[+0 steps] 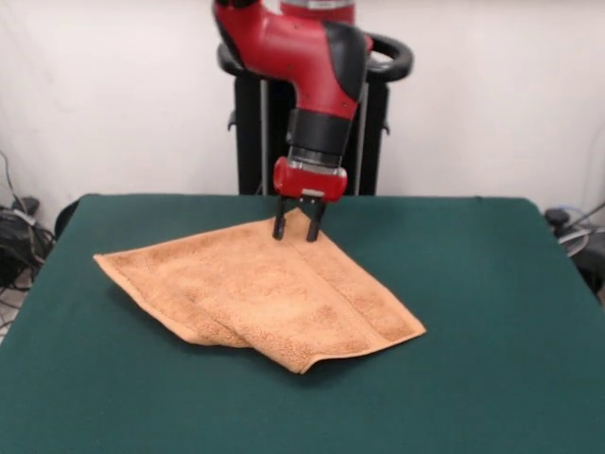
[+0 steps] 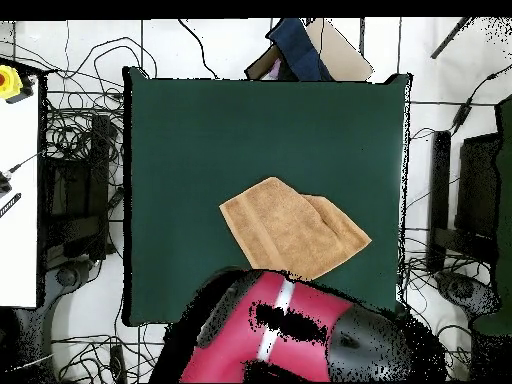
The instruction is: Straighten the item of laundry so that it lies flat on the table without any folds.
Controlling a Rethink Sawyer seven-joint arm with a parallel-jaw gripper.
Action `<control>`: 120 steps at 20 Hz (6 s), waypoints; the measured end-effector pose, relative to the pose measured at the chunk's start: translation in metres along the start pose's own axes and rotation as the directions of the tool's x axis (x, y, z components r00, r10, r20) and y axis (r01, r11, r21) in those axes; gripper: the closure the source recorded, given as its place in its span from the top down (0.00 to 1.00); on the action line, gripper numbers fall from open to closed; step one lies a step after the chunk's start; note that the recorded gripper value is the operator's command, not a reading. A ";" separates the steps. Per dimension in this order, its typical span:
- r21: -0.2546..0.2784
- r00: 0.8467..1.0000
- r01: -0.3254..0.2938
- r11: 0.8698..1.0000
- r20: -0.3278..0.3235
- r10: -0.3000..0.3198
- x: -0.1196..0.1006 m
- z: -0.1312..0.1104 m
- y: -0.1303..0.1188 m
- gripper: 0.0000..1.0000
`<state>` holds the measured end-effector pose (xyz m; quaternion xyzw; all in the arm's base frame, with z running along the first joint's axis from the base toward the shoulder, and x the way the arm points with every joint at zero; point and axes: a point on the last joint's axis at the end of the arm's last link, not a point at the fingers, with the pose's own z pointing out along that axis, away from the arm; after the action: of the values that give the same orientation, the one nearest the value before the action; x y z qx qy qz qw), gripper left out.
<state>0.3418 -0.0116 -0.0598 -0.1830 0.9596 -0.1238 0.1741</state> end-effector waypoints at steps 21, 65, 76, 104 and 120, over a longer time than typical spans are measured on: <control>-0.237 0.969 -0.186 0.954 -0.206 0.137 -0.026 0.007 -0.019 0.00; -0.251 0.691 -0.686 0.683 -0.519 0.504 -0.090 -0.053 0.225 0.00; -0.242 0.700 -0.676 0.697 -0.507 0.503 -0.098 -0.057 0.233 0.00; -0.212 0.674 -0.704 0.678 -0.499 0.544 -0.132 -0.071 0.284 1.00; 0.057 0.626 -0.644 0.763 -0.534 0.568 -0.122 -0.127 0.252 1.00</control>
<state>0.3224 0.2860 0.0152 0.1803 0.9802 -0.0351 -0.0742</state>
